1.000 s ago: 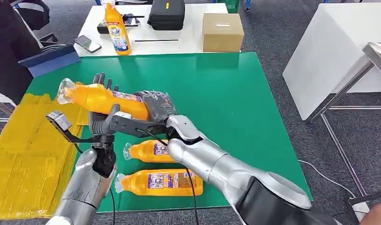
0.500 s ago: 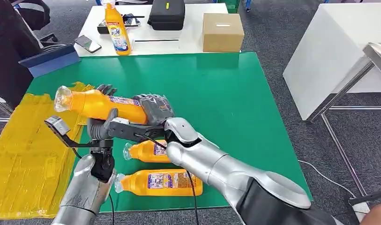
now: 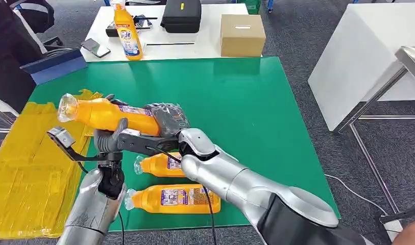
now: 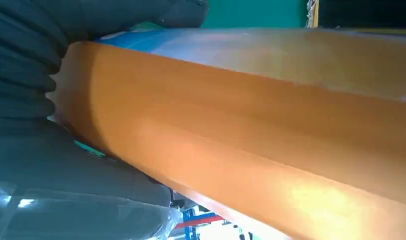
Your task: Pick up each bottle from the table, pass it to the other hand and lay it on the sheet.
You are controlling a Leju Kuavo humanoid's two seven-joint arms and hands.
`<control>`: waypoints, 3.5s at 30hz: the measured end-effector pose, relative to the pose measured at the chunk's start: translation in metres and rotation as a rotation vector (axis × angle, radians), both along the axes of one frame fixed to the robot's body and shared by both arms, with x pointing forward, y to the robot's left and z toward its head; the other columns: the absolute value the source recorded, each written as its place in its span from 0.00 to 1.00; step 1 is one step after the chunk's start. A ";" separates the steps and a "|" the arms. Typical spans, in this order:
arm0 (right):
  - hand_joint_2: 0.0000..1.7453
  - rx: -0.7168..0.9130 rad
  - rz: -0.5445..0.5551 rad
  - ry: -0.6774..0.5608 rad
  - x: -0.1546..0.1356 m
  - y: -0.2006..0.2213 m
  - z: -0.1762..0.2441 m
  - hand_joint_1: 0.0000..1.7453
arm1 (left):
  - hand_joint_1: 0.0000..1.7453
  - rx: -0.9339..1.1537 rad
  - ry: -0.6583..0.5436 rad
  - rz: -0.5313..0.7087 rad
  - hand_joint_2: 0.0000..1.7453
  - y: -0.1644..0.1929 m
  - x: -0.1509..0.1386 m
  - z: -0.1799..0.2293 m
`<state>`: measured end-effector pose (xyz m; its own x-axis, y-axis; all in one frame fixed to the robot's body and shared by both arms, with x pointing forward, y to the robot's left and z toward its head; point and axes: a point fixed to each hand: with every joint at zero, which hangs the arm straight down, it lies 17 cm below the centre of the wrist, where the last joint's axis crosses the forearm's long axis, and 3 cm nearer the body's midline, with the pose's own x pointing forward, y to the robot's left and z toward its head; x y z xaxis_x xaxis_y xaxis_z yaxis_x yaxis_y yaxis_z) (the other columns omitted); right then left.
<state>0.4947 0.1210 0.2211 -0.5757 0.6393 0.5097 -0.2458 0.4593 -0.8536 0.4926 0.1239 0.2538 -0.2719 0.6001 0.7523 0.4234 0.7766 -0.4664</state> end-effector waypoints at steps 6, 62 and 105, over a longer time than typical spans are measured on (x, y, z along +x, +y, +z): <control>1.00 -0.004 0.002 -0.001 -0.001 0.000 -0.001 0.00 | 1.00 -0.001 0.000 -0.004 1.00 -0.001 0.000 0.002; 0.00 0.094 -0.318 -0.459 0.026 -0.252 0.092 0.00 | 1.00 0.388 -0.095 0.560 1.00 0.181 -0.018 -0.022; 0.00 -0.042 -0.237 -0.348 -0.047 -0.219 0.000 0.00 | 0.00 1.959 0.114 0.730 0.00 0.247 0.050 -0.194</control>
<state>0.4481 -0.0980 0.2209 -0.5438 0.7908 0.2809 0.1689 0.4310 -0.8864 0.5427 0.3709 0.0602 0.0466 -0.9884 0.1445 -0.0812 0.1405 0.9868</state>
